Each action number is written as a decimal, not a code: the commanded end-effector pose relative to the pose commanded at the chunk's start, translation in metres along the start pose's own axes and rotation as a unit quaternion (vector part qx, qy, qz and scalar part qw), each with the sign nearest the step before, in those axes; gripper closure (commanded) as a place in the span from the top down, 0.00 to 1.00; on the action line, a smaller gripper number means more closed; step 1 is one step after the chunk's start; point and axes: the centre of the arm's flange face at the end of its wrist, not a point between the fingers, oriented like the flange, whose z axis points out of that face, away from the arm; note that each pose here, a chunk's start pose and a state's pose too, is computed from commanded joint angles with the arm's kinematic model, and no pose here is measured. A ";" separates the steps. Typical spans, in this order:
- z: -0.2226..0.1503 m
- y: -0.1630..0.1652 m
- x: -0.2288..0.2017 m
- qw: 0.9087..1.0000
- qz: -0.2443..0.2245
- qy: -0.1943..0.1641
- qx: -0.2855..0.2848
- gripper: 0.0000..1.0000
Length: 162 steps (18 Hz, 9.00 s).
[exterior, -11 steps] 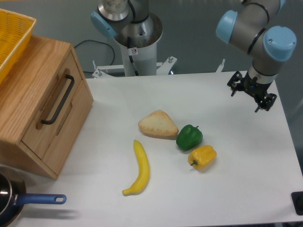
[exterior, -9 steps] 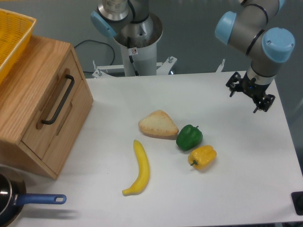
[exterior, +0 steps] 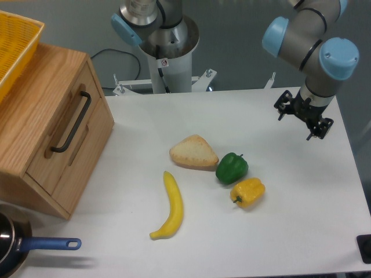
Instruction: Slide open the top drawer
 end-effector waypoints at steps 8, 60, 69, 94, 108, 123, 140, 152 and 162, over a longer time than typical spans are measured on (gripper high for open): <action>-0.013 -0.024 0.034 0.993 -0.118 -0.004 -0.001 1.00; -0.117 -0.332 0.335 0.970 -0.191 0.116 0.095 1.00; -0.104 -0.341 0.338 0.971 -0.186 0.122 0.085 1.00; -0.089 -0.346 0.336 0.970 -0.191 0.129 0.072 1.00; -0.080 -0.350 0.337 0.972 -0.188 0.128 0.063 1.00; -0.085 -0.340 0.323 0.982 -0.170 0.074 0.039 1.00; -0.096 -0.330 0.298 0.986 -0.158 0.036 0.029 1.00; -0.097 -0.308 0.268 0.989 -0.148 0.018 0.018 1.00; -0.097 -0.292 0.247 0.988 -0.153 0.013 0.015 1.00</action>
